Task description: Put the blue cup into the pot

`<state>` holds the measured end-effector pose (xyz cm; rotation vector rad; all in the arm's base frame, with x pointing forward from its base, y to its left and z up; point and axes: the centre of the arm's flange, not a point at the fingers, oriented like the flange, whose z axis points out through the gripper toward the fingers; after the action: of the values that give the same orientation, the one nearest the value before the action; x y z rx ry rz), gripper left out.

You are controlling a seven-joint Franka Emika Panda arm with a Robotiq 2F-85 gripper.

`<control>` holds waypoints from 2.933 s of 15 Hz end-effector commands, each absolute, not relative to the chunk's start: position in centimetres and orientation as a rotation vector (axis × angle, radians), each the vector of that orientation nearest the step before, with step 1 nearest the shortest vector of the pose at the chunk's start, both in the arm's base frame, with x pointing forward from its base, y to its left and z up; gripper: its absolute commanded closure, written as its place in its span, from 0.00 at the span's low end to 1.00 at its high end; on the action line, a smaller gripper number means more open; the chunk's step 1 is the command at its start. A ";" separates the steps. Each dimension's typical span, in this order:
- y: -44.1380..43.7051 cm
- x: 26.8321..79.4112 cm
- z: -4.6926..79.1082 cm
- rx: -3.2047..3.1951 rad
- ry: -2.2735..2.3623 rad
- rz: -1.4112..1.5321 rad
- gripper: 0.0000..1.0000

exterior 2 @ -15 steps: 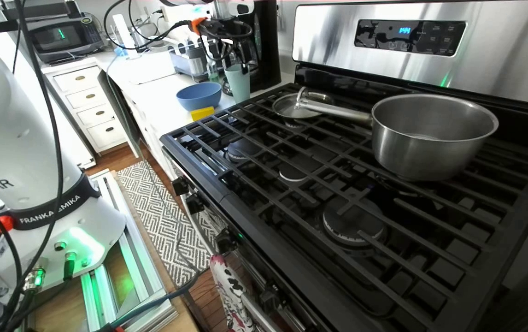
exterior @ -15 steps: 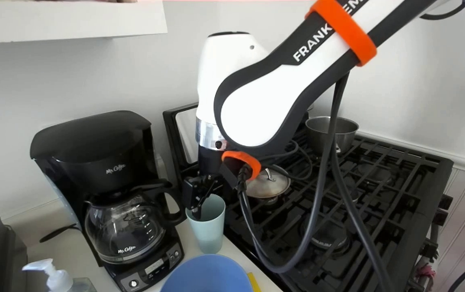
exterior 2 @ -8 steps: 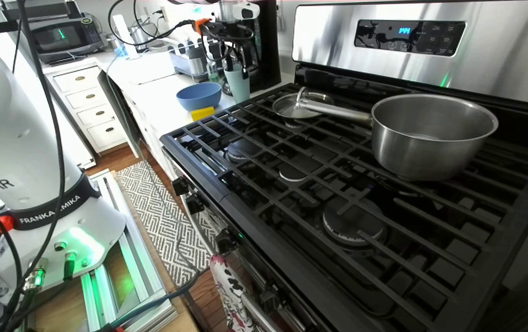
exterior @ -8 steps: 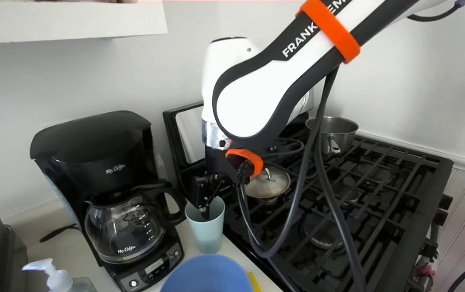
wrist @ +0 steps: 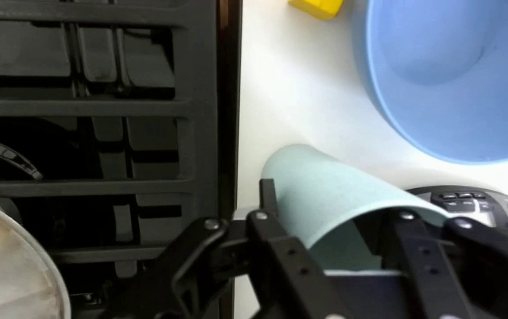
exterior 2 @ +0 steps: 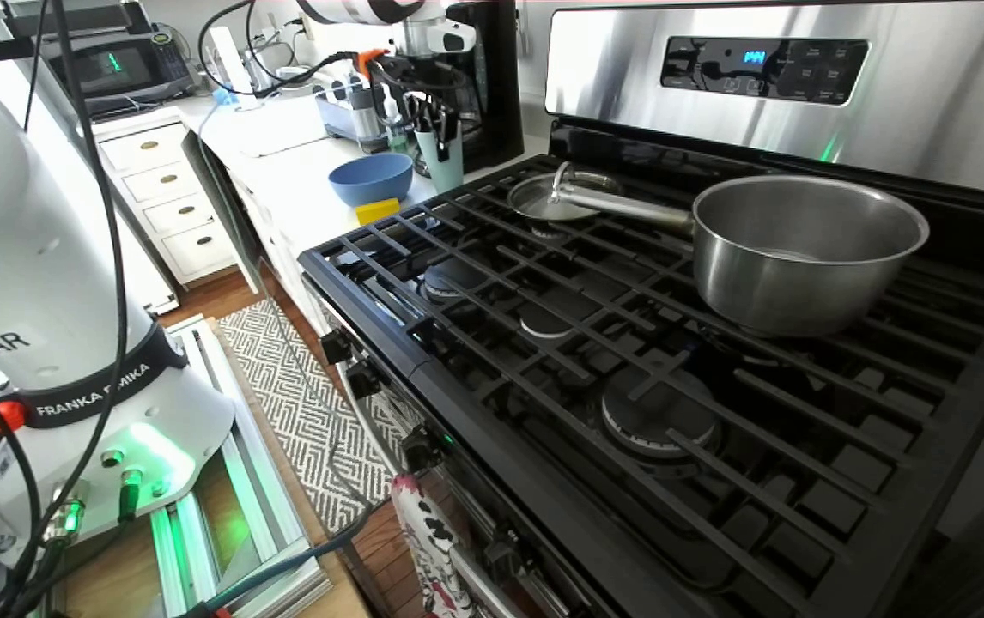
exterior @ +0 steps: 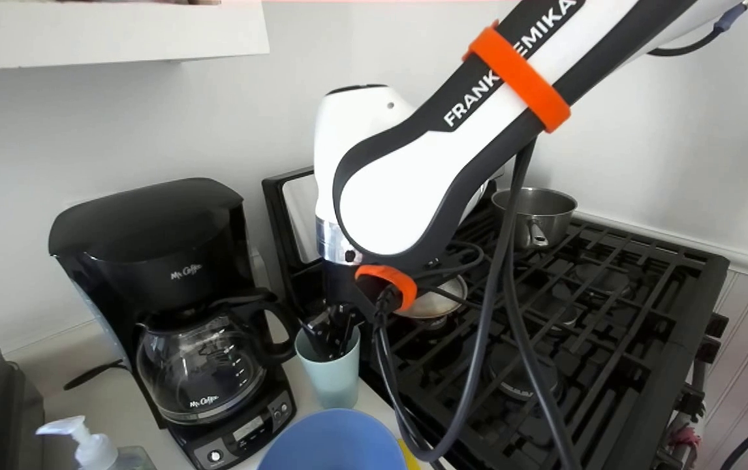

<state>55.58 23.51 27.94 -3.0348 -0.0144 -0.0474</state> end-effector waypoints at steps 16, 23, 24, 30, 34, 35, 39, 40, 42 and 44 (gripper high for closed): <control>11.4 49.0 43.3 -3.147 0.408 -0.462 0.99; 10.4 53.3 41.4 -3.135 0.548 -0.476 0.99; 7.9 54.5 41.2 -3.134 0.628 -0.513 0.99; -10.1 56.2 43.0 -3.022 1.134 -0.626 0.99; -16.9 54.6 45.6 -2.872 1.465 -0.688 0.99; -18.1 54.3 46.2 -2.829 1.541 -0.709 0.99; -18.9 53.4 46.8 -2.651 1.832 -0.779 0.99; -20.4 53.5 46.1 -2.729 1.698 -0.732 0.96; -20.2 53.6 46.2 -2.678 1.768 -0.752 0.99; -21.7 54.3 45.3 -2.677 1.851 -0.680 0.99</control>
<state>53.61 -20.05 45.90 -2.6808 1.7734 -0.7379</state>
